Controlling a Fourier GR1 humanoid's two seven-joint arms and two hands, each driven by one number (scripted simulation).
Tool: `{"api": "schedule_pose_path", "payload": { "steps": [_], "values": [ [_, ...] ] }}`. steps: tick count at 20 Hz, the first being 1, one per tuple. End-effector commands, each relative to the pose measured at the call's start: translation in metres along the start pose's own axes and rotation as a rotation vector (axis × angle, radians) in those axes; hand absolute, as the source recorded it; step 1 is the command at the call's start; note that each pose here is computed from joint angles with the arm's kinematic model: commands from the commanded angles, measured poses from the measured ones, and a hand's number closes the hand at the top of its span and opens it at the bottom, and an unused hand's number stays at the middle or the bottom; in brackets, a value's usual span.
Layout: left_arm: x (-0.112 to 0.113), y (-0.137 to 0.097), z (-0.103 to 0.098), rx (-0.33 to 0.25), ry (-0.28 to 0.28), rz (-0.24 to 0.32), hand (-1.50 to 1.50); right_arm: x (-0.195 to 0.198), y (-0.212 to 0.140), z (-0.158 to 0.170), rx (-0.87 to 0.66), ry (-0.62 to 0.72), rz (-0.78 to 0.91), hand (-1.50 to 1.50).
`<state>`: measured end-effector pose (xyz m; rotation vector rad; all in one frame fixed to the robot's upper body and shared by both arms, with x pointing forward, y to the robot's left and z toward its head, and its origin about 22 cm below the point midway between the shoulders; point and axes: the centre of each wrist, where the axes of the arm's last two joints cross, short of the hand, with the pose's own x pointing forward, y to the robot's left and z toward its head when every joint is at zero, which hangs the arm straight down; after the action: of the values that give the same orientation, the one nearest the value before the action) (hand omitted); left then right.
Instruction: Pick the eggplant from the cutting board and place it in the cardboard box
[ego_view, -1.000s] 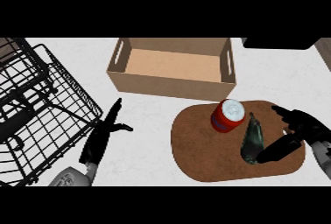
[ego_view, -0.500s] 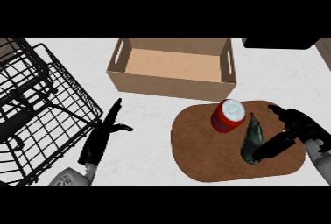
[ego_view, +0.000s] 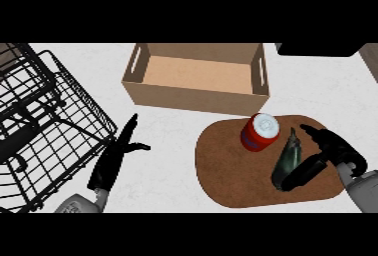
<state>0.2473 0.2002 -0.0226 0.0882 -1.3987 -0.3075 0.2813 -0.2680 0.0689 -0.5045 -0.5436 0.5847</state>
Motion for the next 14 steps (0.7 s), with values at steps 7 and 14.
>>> {"api": "schedule_pose_path", "payload": {
  "steps": [7,14],
  "values": [
    [0.000,0.063,0.004,0.246,-0.021,-0.098,0.00,0.003,0.017,-0.002,0.049,0.074,-0.011,-1.50],
    [0.010,0.070,-0.002,0.229,-0.041,-0.110,0.00,-0.006,0.017,-0.009,-0.154,0.056,0.094,1.50]
  ]
}}
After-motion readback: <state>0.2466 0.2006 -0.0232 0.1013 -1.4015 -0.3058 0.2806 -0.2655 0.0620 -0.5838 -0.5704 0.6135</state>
